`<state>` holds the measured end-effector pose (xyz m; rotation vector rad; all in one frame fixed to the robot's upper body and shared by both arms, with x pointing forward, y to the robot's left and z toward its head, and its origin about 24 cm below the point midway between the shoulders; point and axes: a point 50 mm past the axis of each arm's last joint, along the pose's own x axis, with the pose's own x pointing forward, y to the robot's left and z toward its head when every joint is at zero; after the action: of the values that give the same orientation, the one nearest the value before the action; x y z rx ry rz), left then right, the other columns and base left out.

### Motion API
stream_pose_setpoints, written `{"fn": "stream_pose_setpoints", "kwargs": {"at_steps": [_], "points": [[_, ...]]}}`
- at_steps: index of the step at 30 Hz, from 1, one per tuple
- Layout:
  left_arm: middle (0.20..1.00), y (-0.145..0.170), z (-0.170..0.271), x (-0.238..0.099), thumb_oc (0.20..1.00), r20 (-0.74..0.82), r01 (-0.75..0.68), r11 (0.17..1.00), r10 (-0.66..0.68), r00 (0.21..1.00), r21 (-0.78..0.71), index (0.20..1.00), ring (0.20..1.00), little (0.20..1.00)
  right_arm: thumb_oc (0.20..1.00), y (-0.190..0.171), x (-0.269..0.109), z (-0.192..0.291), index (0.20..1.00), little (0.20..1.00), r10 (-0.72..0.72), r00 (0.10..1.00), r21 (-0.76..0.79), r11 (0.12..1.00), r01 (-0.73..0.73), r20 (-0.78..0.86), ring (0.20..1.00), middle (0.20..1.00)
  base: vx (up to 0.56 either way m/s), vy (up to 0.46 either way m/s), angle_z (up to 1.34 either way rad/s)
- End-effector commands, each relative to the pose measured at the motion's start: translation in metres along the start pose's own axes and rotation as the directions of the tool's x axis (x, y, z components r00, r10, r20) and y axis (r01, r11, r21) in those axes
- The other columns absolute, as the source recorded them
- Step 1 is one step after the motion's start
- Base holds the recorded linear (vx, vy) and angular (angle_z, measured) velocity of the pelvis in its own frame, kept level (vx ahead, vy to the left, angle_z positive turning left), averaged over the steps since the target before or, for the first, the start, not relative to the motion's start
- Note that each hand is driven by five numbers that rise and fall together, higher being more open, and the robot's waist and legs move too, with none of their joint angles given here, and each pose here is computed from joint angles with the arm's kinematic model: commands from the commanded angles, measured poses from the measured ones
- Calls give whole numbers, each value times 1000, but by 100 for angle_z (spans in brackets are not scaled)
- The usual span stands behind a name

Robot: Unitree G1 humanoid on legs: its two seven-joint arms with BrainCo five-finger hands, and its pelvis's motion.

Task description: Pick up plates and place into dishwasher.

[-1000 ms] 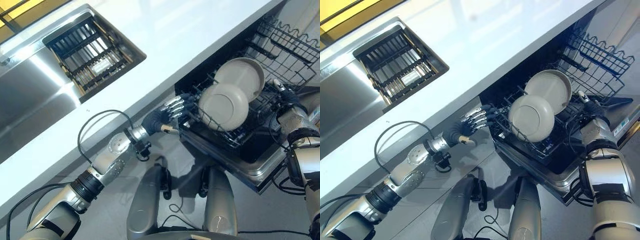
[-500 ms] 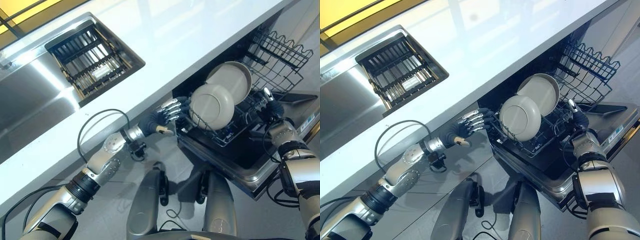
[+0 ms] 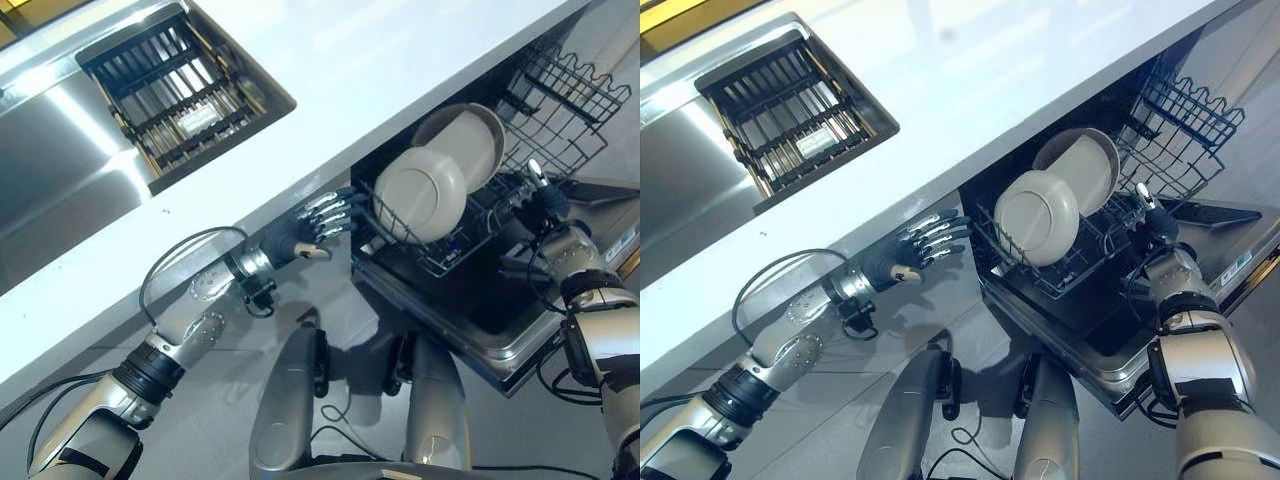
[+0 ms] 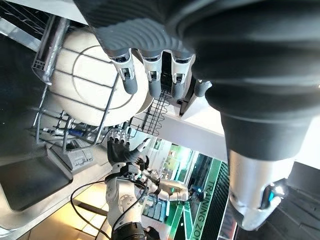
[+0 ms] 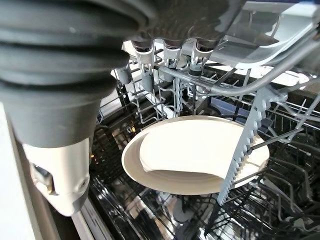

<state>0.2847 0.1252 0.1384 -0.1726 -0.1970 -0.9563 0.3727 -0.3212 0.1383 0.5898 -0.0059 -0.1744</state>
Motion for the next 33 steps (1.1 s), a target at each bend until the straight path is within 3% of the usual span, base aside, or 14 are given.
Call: {"fn": "stream_pose_setpoints", "kwargs": {"at_steps": [1, 9, 15, 18, 21, 22, 24, 29, 32, 33], "points": [[1000, -11, 30, 6, 1000, 125, 67, 998, -67, 990, 4, 1000, 1000, 1000, 1000, 115, 17, 66, 1000, 1000, 399, 886, 31, 908, -417, 235, 1000, 1000, -1, -23, 4], [1000, -10, 37, 8, 1000, 131, 92, 996, -92, 987, 6, 1000, 1000, 1000, 1000, 142, 12, 86, 1000, 1000, 504, 803, 70, 832, -550, 319, 1000, 1000, 19, -17, 6], [1000, -8, 45, 4, 1000, 143, 117, 993, -118, 983, 20, 1000, 1000, 1000, 1000, 160, 4, 100, 1000, 1000, 567, 691, 73, 747, -661, 448, 1000, 1000, -9, -9, 1], [1000, -8, 46, 3, 1000, 138, 130, 991, -132, 982, 18, 1000, 1000, 1000, 1000, 160, 4, 101, 1000, 1000, 541, 720, 9, 797, -604, 435, 1000, 1000, -15, 7, 0], [1000, -10, 46, 5, 1000, 134, 142, 989, -146, 980, 34, 1000, 1000, 1000, 1000, 146, 9, 102, 1000, 1000, 410, 837, -160, 912, -377, 363, 1000, 1000, -132, 48, 0], [1000, -10, 45, 5, 1000, 132, 145, 989, -150, 980, 41, 1000, 1000, 1000, 1000, 132, 13, 100, 1000, 1000, 295, 901, -267, 940, -214, 317, 1000, 1000, -68, 77, 1], [1000, -12, 44, 7, 1000, 138, 146, 988, -151, 979, 49, 1000, 1000, 1000, 1000, 115, 15, 98, 1000, 1000, 164, 944, -410, 911, -34, 286, 1000, 1000, -79, 81, -1], [1000, -19, 38, 10, 1000, 160, 147, 986, -158, 974, 81, 1000, 1000, 1000, 1000, 79, 10, 106, 1000, 1000, -108, 924, -619, 713, 329, 367, 1000, 1000, -76, 87, -8], [1000, -28, 30, 16, 1000, 183, 139, 985, -156, 971, 99, 1000, 1000, 1000, 1000, 56, 3, 110, 1000, 1000, -255, 823, -664, 492, 563, 508, 1000, 1000, -70, 128, -16], [1000, -28, 30, 17, 1000, 184, 138, 985, -155, 971, 100, 1000, 1000, 1000, 1000, 56, 2, 109, 1000, 1000, -257, 818, -665, 483, 569, 514, 1000, 1000, -64, 137, -20]]}}
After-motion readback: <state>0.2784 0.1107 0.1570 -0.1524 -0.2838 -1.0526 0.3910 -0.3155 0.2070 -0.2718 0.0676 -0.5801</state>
